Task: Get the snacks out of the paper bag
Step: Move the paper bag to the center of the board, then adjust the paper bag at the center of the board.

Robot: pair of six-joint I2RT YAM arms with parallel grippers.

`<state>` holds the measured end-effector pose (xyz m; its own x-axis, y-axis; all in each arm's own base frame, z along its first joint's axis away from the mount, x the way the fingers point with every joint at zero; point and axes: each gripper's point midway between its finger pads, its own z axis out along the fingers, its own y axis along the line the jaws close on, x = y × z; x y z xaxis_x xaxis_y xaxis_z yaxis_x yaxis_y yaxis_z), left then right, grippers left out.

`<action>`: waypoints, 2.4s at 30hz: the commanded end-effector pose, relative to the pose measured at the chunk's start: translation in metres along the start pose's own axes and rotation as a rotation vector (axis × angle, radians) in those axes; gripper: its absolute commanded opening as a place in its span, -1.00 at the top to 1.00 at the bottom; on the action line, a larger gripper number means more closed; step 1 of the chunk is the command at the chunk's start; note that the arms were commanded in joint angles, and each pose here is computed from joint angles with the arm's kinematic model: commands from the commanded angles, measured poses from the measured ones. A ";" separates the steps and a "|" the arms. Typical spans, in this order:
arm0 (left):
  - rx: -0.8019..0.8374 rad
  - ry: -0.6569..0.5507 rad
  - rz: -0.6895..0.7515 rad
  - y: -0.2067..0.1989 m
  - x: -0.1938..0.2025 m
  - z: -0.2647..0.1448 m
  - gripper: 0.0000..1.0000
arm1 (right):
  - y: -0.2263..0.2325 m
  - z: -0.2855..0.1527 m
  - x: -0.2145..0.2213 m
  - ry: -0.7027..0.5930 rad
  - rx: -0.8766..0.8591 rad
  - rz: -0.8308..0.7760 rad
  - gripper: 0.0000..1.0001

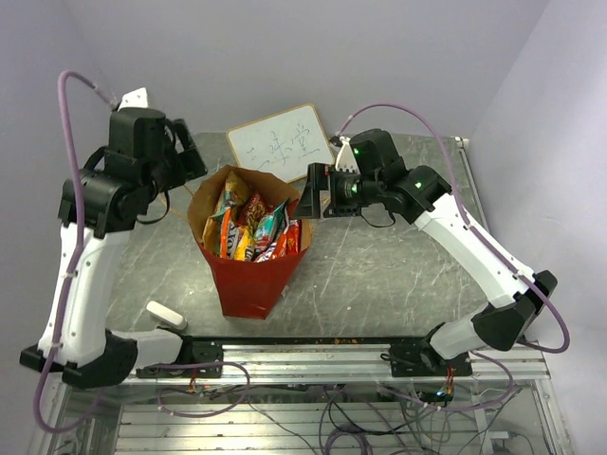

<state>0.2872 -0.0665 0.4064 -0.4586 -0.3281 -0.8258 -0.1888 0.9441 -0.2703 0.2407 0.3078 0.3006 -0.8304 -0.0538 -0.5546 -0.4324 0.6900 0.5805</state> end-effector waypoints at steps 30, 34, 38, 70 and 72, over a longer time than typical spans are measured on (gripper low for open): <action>-0.133 0.217 -0.263 0.081 0.091 0.074 -0.42 | -0.020 0.004 -0.018 -0.070 0.136 -0.056 0.22; -0.129 0.231 -0.264 0.085 0.086 0.088 -0.04 | -0.022 0.005 -0.019 -0.069 0.149 -0.063 0.19; -0.082 0.177 -0.248 0.078 0.063 0.084 0.64 | -0.019 0.009 -0.020 -0.045 0.134 -0.084 0.40; 0.628 -0.040 -0.153 -0.040 -0.011 0.030 0.86 | -0.018 0.056 0.037 0.140 0.003 -0.151 1.00; 0.686 -0.015 -0.158 -0.047 -0.004 0.027 0.86 | -0.024 0.051 0.047 0.145 0.018 -0.145 1.00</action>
<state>0.3293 -0.0781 0.3517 -0.5410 -0.4797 -0.6908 0.0619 0.7965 -0.6015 0.2377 0.3377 0.2136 -0.8321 -0.2779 -0.4800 -0.5195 0.6937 0.4989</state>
